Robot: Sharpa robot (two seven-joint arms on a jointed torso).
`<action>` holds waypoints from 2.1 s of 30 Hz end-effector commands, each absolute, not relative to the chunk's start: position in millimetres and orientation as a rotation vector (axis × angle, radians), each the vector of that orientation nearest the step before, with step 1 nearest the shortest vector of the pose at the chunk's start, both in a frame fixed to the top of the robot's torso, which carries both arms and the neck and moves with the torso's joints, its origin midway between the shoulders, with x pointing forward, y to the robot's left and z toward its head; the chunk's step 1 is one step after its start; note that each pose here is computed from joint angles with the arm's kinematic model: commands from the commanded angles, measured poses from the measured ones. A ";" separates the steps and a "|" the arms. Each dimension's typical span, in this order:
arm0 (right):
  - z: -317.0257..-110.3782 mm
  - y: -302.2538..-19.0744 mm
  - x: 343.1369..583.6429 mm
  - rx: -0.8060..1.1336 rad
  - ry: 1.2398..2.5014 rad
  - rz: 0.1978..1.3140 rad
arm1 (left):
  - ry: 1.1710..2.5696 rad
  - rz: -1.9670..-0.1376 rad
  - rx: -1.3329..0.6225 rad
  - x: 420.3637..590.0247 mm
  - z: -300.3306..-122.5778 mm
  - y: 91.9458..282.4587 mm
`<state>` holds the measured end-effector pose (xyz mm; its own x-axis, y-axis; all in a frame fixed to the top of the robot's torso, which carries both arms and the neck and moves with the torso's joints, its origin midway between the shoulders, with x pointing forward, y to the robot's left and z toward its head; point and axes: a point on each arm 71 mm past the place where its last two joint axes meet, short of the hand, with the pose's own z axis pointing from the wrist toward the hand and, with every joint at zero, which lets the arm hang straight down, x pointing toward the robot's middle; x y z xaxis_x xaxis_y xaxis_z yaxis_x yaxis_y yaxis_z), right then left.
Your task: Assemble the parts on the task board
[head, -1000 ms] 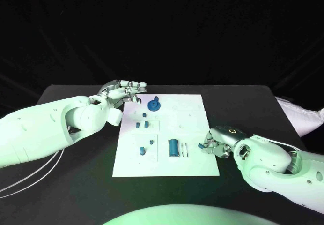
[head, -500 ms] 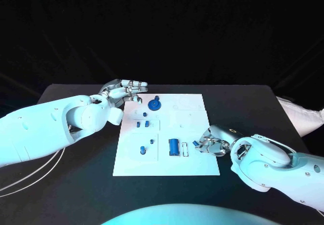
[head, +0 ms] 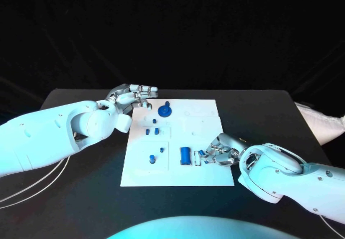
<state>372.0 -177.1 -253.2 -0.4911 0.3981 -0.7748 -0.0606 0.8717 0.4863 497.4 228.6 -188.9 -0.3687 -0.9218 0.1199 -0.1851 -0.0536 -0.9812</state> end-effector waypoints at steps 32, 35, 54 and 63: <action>-257.9 -161.8 372.9 0.200 2.066 0.554 | 1.603 -1.505 -1.180 496.2 -187.8 223.9; -257.3 -160.9 372.5 0.198 2.063 0.561 | 1.604 -1.505 -1.180 496.2 -187.8 223.9; -256.0 -172.1 369.9 0.106 2.064 0.547 | 1.604 -1.503 -1.180 496.5 -187.9 224.8; -258.4 -171.1 372.1 0.091 2.072 0.522 | 1.606 -1.504 -1.179 496.8 -188.2 223.7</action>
